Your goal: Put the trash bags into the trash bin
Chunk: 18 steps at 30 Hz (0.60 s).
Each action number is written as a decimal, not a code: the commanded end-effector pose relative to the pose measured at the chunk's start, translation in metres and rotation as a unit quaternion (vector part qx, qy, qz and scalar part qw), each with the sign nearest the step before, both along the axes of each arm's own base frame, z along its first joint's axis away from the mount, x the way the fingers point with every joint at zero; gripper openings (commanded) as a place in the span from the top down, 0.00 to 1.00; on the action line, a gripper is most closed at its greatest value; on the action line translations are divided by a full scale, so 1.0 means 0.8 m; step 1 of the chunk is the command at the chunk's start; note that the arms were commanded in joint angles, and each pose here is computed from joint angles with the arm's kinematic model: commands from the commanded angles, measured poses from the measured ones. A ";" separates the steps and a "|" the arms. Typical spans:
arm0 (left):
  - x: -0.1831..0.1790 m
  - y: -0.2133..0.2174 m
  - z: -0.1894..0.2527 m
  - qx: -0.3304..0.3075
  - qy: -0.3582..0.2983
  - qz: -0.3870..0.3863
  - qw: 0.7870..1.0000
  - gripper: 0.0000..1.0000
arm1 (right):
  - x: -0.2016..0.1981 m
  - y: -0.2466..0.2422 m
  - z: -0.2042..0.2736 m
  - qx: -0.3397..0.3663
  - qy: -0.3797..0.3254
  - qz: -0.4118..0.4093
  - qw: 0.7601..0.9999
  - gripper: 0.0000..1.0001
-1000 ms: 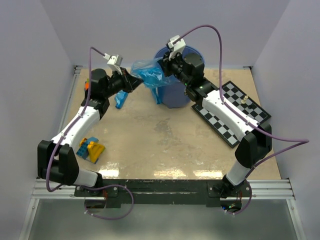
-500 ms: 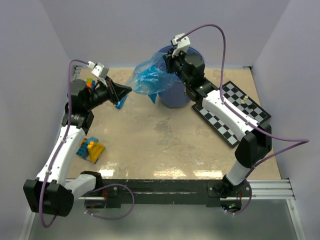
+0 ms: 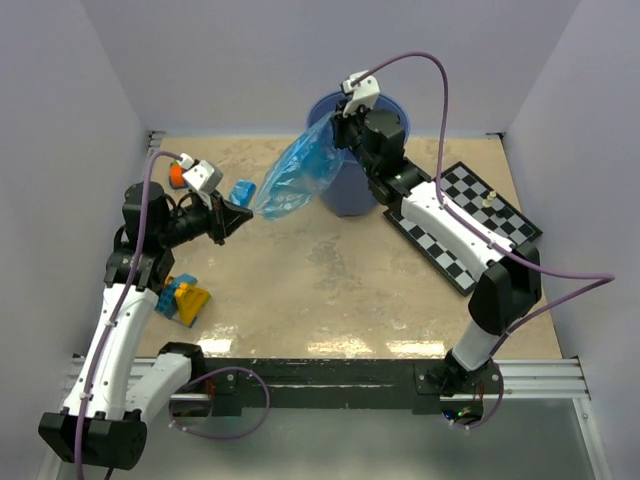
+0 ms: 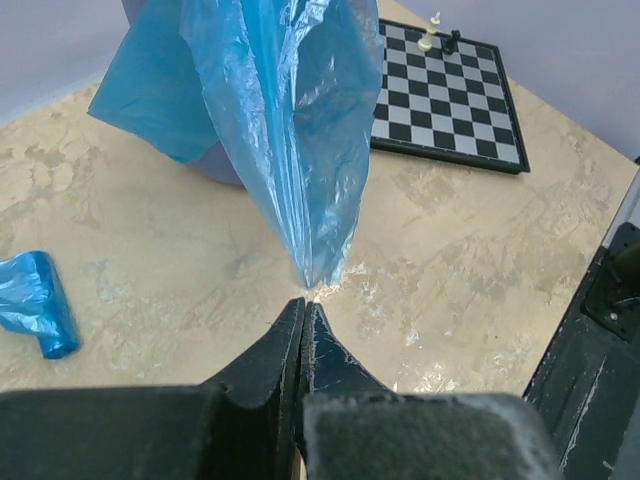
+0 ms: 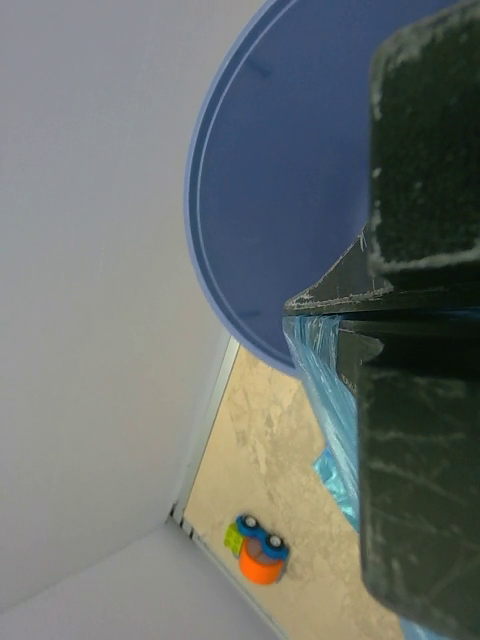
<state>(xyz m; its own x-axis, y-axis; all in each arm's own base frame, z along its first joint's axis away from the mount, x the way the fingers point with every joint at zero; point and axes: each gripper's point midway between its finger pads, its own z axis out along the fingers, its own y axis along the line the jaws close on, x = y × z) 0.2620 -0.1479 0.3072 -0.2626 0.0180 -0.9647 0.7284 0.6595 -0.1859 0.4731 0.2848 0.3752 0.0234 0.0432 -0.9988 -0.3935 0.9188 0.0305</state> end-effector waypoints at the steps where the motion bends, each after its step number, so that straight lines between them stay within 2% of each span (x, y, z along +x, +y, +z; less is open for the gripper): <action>1: -0.003 0.015 0.013 0.062 -0.024 -0.001 0.998 1.00 | 0.003 -0.031 0.031 0.000 -0.041 -0.047 0.998 1.00; 5: 0.007 0.019 0.020 0.081 -0.031 0.000 0.996 0.99 | -0.018 -0.011 0.045 -0.019 -0.062 -0.006 0.998 1.00; 9: 0.036 0.014 0.067 0.070 -0.080 0.004 0.994 0.49 | -0.050 0.025 0.058 -0.033 -0.080 0.048 0.995 1.00; 11: 0.052 0.009 0.093 0.047 -0.109 0.011 0.993 0.38 | -0.061 0.036 0.065 -0.031 -0.082 0.058 0.994 1.00; 14: 0.074 -0.010 0.119 0.018 -0.129 0.000 0.991 0.34 | -0.066 0.049 0.067 -0.031 -0.080 0.067 0.994 1.00; 18: 0.104 -0.036 0.122 -0.028 -0.109 -0.003 0.994 0.32 | -0.073 0.061 0.074 -0.028 -0.084 0.080 0.993 1.00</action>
